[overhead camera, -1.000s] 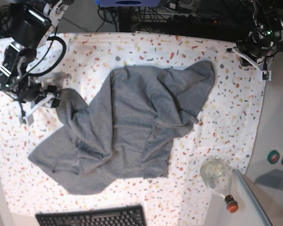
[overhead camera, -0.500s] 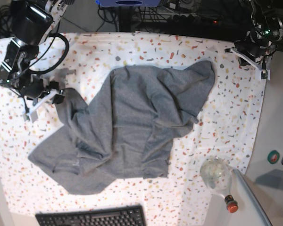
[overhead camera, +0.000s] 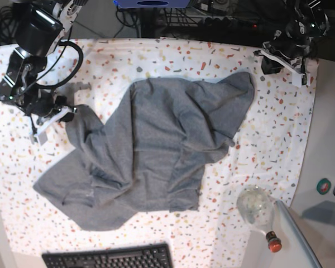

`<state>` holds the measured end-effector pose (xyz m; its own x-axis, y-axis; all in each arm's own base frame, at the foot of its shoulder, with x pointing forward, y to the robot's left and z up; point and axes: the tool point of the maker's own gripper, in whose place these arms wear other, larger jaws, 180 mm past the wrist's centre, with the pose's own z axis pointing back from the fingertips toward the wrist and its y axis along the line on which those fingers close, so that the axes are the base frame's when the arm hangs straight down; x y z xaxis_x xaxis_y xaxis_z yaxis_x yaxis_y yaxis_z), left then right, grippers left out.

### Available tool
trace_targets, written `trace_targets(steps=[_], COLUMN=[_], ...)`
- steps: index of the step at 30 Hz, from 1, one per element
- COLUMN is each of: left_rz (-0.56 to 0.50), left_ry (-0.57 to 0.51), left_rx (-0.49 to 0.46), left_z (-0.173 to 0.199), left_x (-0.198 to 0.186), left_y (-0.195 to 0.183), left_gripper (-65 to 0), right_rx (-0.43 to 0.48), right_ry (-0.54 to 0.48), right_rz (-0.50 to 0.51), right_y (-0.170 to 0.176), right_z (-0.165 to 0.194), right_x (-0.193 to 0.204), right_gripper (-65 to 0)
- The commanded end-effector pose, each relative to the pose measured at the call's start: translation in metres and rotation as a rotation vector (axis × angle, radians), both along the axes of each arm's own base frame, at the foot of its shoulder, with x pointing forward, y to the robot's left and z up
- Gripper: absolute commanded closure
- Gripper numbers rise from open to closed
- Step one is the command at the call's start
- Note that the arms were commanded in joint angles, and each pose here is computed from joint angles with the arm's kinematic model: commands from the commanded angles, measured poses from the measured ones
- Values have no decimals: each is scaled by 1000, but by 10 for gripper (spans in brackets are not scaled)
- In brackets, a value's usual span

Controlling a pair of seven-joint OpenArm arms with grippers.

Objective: Layout the t-shirt on the table in an organized manner, then fold the t-shirt properly
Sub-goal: 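Grasp the shirt corner near each gripper with both grippers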

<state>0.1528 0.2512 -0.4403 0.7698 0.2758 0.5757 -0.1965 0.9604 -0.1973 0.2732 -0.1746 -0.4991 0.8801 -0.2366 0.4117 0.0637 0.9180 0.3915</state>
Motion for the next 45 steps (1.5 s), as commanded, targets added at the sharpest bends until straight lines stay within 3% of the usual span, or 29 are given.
trace_targets(steps=[1,5,7,15,20,25,30,34,36,40,42,45], left_rz=[2,22,22,81,132,158,165,107,99,112,113,110], left_ry=[-51,-92,-112,-94,-152,-122,-118,-109,-96,-76,-71,-77], left_rx=[-19,-68,-82,-149,-163,-194,-212,-235,-243,-250,-251,-244], left_z=[9,16,21,-1,-9,-26,-31,-34,-38,-45,-46,-44], left_x=[9,15,17,20,27,25,31,38,37,32,30,31], left_y=[-4,-9,-11,-18,-15,-17,-19,-39,-42,-41,-41,-40], left_gripper=[-168,-334,-378,-380,-380,-380,-380,-378,-360,-173,-114,-100], right_rx=[-8,-10,-11,-12,-12,-11,-11,-11,-11,-11,-11,-11], right_ry=[25,27,28,29,29,29,29,29,29,29,29,29], right_rz=[21,23,24,29,29,24,24,24,24,22,22,22], right_y=[1,1,1,2,2,1,1,1,1,1,1,1], right_z=[-2,-2,-2,-2,-2,-2,-2,-2,-2,-2,-2,-2], right_x=[-4,-4,-4,-5,-5,-5,-5,-5,-5,-5,-5,-5], right_gripper=[0,0,0,0,0,0,0,0,0,0,0,0])
